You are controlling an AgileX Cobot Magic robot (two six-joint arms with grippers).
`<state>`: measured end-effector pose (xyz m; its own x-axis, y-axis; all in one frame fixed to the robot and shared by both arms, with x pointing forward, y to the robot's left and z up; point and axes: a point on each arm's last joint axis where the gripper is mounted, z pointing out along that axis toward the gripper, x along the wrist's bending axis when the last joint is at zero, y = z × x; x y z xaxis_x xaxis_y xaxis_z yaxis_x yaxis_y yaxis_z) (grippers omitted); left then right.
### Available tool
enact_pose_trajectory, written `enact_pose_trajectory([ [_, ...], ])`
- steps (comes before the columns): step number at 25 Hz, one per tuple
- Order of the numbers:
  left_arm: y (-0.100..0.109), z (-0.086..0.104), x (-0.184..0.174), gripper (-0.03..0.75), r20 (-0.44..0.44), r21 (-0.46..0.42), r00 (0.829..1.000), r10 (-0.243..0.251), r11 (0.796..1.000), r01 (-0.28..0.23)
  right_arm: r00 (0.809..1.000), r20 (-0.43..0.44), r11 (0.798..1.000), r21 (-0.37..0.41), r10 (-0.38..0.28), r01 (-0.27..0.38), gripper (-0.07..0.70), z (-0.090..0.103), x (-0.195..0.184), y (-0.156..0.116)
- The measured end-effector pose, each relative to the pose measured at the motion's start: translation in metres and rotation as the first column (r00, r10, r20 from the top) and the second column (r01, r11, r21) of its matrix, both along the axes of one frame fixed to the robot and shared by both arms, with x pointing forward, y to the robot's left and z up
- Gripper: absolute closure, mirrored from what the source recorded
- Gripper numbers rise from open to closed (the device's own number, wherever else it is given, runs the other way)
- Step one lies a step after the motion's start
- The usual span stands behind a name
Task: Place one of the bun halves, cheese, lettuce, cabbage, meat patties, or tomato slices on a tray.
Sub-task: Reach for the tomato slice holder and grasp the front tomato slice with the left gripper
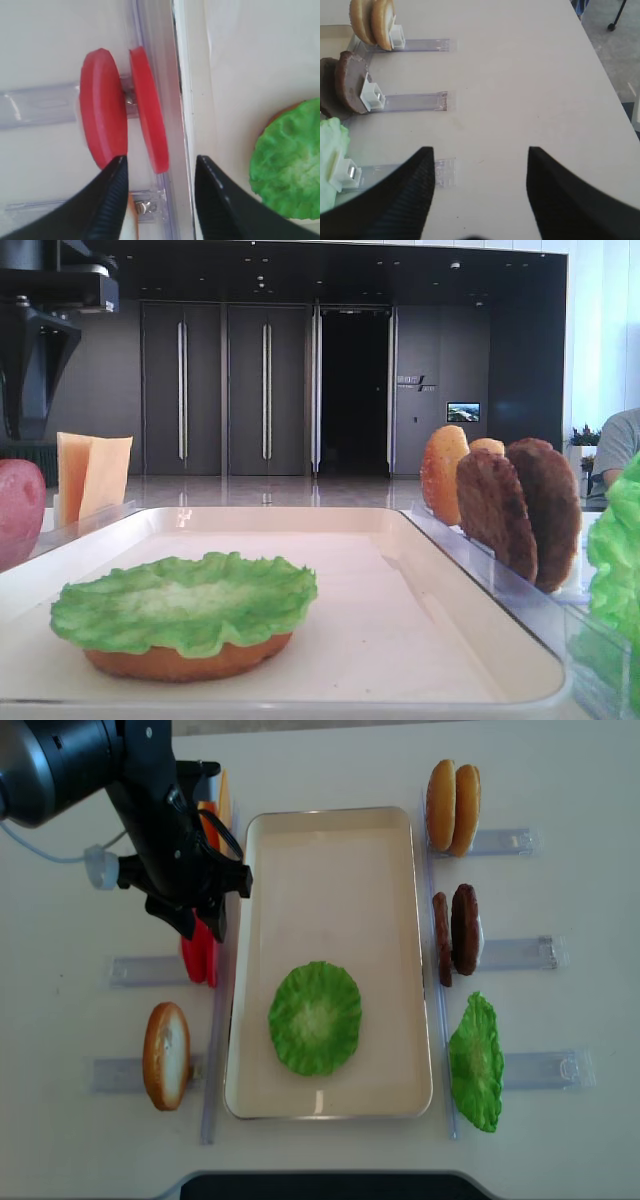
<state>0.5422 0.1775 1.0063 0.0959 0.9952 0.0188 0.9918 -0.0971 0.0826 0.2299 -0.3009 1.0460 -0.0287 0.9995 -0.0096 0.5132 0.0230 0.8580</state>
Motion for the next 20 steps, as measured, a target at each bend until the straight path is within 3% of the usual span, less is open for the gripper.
enact_pose_trajectory([
  [9,-0.001,0.000,0.003,0.377,0.031,-0.006,1.000,0.000,1.000,0.000,1.000,0.000,1.000,0.000,0.000,0.000,0.213,0.000,0.000,0.000],
  [20,-0.002,-0.017,0.010,0.377,0.005,0.022,1.000,-0.007,1.000,0.006,1.000,0.000,1.000,0.000,0.000,0.000,0.213,0.000,0.000,0.000],
])
